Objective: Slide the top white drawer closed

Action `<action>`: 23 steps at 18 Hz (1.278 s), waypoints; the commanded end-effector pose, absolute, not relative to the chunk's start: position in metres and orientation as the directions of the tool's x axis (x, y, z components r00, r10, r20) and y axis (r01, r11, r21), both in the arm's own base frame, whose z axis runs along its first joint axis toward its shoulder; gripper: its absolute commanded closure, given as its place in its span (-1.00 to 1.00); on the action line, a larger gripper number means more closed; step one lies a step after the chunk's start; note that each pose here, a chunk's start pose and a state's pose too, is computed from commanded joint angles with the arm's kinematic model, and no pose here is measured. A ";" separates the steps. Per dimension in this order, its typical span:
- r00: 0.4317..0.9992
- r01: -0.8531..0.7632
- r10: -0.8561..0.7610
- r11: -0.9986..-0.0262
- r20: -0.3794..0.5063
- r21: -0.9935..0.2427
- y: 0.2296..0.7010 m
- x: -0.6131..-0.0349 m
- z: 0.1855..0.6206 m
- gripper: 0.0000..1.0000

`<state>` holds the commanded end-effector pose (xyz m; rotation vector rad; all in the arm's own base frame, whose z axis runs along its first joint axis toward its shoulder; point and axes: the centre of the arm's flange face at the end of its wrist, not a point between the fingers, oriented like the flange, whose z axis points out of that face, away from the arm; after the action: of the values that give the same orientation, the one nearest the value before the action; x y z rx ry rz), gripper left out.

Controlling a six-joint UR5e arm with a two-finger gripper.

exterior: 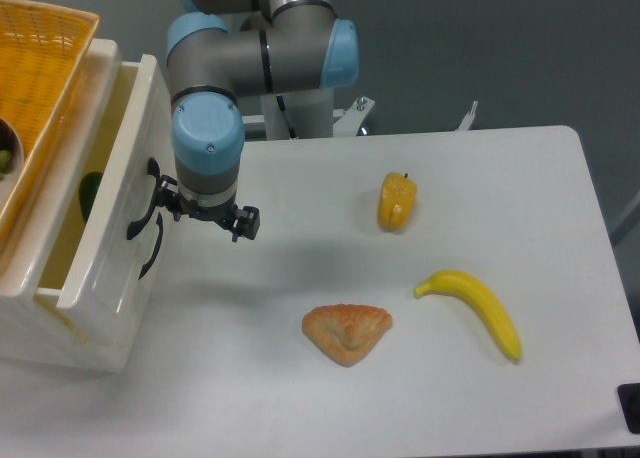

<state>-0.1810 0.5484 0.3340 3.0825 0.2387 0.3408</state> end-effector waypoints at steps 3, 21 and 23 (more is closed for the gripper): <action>0.966 0.140 0.146 -0.989 0.213 0.043 0.549 -0.176 0.337 -1.00; 0.969 0.115 0.123 -0.992 0.215 0.046 0.553 -0.158 0.336 -1.00; 0.969 0.114 0.121 -0.992 0.215 0.046 0.553 -0.157 0.336 -1.00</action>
<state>-0.1568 0.5534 0.3363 3.0847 0.1840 0.3392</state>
